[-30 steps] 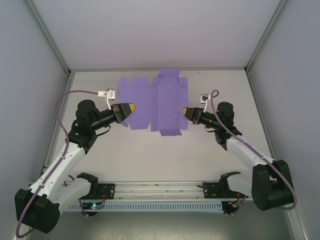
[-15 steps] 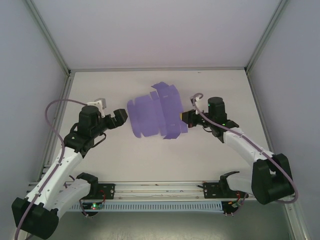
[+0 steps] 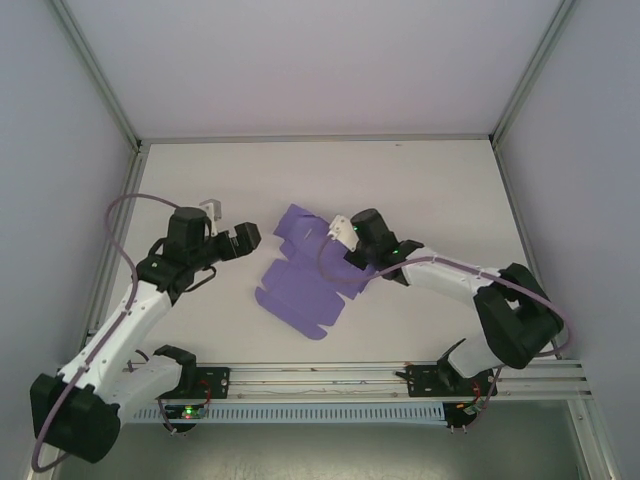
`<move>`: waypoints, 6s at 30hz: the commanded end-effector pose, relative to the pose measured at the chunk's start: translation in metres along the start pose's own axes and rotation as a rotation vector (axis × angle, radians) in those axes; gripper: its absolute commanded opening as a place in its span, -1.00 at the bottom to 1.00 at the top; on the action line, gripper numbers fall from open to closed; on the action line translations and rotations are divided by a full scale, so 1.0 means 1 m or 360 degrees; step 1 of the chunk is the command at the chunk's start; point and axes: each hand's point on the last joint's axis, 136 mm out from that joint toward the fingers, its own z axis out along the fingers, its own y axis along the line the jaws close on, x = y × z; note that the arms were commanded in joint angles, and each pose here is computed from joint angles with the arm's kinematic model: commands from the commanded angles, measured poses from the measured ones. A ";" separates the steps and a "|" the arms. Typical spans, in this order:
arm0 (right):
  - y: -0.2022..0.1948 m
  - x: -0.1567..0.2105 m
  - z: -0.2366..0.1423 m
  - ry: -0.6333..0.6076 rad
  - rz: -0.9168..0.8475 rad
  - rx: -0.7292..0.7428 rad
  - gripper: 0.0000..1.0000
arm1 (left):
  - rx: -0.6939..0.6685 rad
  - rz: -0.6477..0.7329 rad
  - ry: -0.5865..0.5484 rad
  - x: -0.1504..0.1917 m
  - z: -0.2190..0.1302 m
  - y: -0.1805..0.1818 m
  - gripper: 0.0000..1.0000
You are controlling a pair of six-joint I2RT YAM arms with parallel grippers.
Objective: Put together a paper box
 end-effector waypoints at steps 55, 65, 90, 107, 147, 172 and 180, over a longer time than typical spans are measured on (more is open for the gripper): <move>0.011 -0.057 -0.021 -0.0504 -0.0491 0.0376 -1.00 | 0.0368 -0.0169 0.0539 0.020 0.129 -0.100 -0.73; 0.003 -0.052 -0.024 -0.0487 -0.0466 0.0433 -1.00 | 0.0221 -0.0015 0.0467 0.016 0.106 -0.085 0.07; -0.005 -0.042 -0.031 -0.0556 -0.0301 0.0350 -1.00 | -0.0190 -0.0121 0.0192 0.050 0.071 0.047 0.99; -0.009 -0.051 -0.040 -0.0686 -0.0111 0.0246 -1.00 | 0.0428 0.0062 0.0341 0.067 0.098 -0.020 0.43; -0.022 -0.069 -0.021 -0.0314 -0.0964 0.0887 -1.00 | -0.0195 0.0059 0.0013 0.014 0.027 0.011 1.00; 0.019 -0.055 0.001 -0.0360 -0.1043 0.0922 -1.00 | -0.0464 -0.0211 0.0218 -0.031 0.106 0.074 0.99; 0.018 -0.055 0.003 -0.0329 -0.0995 0.0892 -1.00 | -0.0125 -0.0170 0.0476 -0.004 0.141 0.057 0.68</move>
